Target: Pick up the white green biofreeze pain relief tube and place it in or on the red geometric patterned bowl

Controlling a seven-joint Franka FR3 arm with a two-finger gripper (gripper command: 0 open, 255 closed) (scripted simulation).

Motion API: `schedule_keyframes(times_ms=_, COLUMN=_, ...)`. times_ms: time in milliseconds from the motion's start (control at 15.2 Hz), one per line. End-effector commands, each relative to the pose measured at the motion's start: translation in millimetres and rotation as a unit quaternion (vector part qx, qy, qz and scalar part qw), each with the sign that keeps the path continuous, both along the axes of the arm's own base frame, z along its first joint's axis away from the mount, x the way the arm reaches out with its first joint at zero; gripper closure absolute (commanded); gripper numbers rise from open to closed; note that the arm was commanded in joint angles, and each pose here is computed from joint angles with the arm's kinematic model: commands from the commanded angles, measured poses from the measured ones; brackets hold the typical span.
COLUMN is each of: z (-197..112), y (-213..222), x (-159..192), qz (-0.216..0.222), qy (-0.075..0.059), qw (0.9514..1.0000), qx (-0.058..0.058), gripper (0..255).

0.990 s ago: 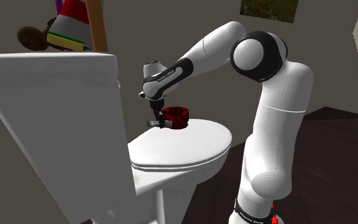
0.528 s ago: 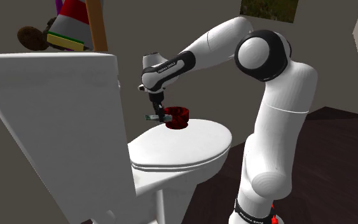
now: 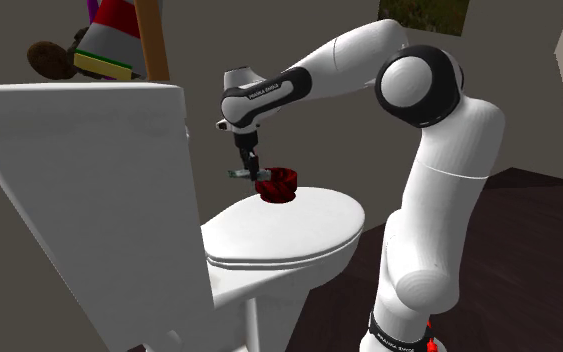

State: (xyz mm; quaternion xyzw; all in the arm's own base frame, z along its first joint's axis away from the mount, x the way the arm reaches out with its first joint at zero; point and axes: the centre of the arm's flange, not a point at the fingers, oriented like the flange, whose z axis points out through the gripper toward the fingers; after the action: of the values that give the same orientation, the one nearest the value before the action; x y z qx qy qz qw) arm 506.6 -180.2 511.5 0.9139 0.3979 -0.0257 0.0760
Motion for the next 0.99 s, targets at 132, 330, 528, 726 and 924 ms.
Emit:
schedule_keyframes(times_ms=132, z=16.0, y=-12.8, x=0.0, qz=0.000, qy=0.000, qw=1.0000, qx=0.000, gripper=255)
schedule_keyframes(times_ms=330, z=16.9, y=-52.3, x=-1.7, qz=0.000, qy=0.000, qw=1.0000, qx=0.000, gripper=255)
schedule_keyframes(times_ms=528, z=17.7, y=-91.9, x=-3.3, qz=0.000, qy=0.000, qw=1.0000, qx=0.000, gripper=255)
schedule_keyframes(times_ms=726, z=18.6, y=-131.5, x=-5.0, qz=0.000, qy=0.000, qw=1.0000, qx=0.000, gripper=255)
schedule_keyframes(times_ms=924, z=19.4, y=-171.0, x=-6.6, qz=0.000, qy=0.000, qw=1.0000, qx=0.000, gripper=255)
